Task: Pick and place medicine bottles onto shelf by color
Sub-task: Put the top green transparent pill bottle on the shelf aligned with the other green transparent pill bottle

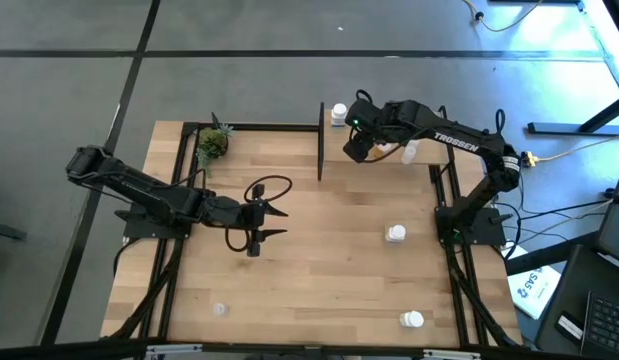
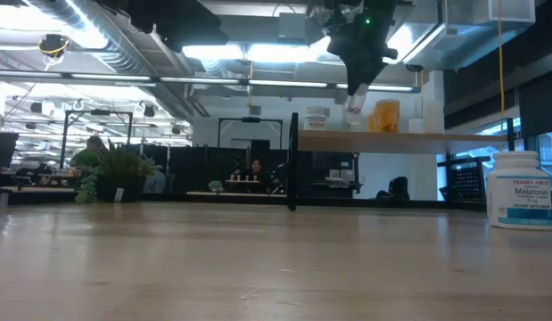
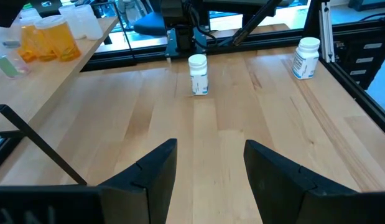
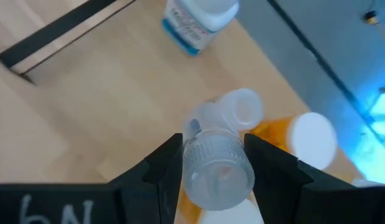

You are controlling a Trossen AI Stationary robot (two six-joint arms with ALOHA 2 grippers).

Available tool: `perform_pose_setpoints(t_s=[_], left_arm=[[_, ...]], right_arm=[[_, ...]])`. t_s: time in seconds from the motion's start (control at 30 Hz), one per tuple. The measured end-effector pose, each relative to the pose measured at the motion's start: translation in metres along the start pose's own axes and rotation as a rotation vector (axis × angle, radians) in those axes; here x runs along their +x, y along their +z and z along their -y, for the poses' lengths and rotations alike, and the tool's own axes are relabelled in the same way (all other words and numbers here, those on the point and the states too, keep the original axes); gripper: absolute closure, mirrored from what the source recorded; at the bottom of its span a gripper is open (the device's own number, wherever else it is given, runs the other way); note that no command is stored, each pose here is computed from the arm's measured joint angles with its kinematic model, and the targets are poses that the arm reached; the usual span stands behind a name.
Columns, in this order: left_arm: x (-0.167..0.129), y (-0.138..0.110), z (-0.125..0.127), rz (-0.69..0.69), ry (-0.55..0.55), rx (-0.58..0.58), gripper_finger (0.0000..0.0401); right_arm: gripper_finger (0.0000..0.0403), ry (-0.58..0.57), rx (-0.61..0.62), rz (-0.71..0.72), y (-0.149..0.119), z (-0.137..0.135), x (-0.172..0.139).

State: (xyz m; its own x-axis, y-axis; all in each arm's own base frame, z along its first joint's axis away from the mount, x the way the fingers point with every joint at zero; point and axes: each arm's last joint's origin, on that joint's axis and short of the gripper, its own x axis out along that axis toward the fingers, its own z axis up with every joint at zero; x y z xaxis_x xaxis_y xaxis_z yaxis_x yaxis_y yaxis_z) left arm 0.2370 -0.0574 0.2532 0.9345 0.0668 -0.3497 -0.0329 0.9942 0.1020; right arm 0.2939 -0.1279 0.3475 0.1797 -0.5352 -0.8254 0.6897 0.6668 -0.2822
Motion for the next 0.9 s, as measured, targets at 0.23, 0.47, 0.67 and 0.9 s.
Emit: perform_pose_setpoints(t_s=[0.23, 0.47, 0.67, 0.9], left_arm=[[0.000, 0.000, 0.000, 0.000, 0.000, 0.000, 0.0221], [0.000, 0.000, 0.000, 0.000, 0.000, -0.001, 0.0221], [0.000, 0.000, 0.000, 0.000, 0.000, -0.001, 0.0221], [0.000, 0.000, 0.000, 0.000, 0.000, -0.001, 0.0221]], right_arm=[[0.0239, -0.049, -0.005, 0.012, 0.000, 0.001, 0.000], [0.0239, -0.014, -0.015, -0.003, -0.001, 0.001, 0.000], [0.0239, 0.052, -0.041, -0.019, -0.001, -0.001, 0.000], [0.0239, 0.026, -0.023, -0.030, 0.002, 0.011, 0.007]])
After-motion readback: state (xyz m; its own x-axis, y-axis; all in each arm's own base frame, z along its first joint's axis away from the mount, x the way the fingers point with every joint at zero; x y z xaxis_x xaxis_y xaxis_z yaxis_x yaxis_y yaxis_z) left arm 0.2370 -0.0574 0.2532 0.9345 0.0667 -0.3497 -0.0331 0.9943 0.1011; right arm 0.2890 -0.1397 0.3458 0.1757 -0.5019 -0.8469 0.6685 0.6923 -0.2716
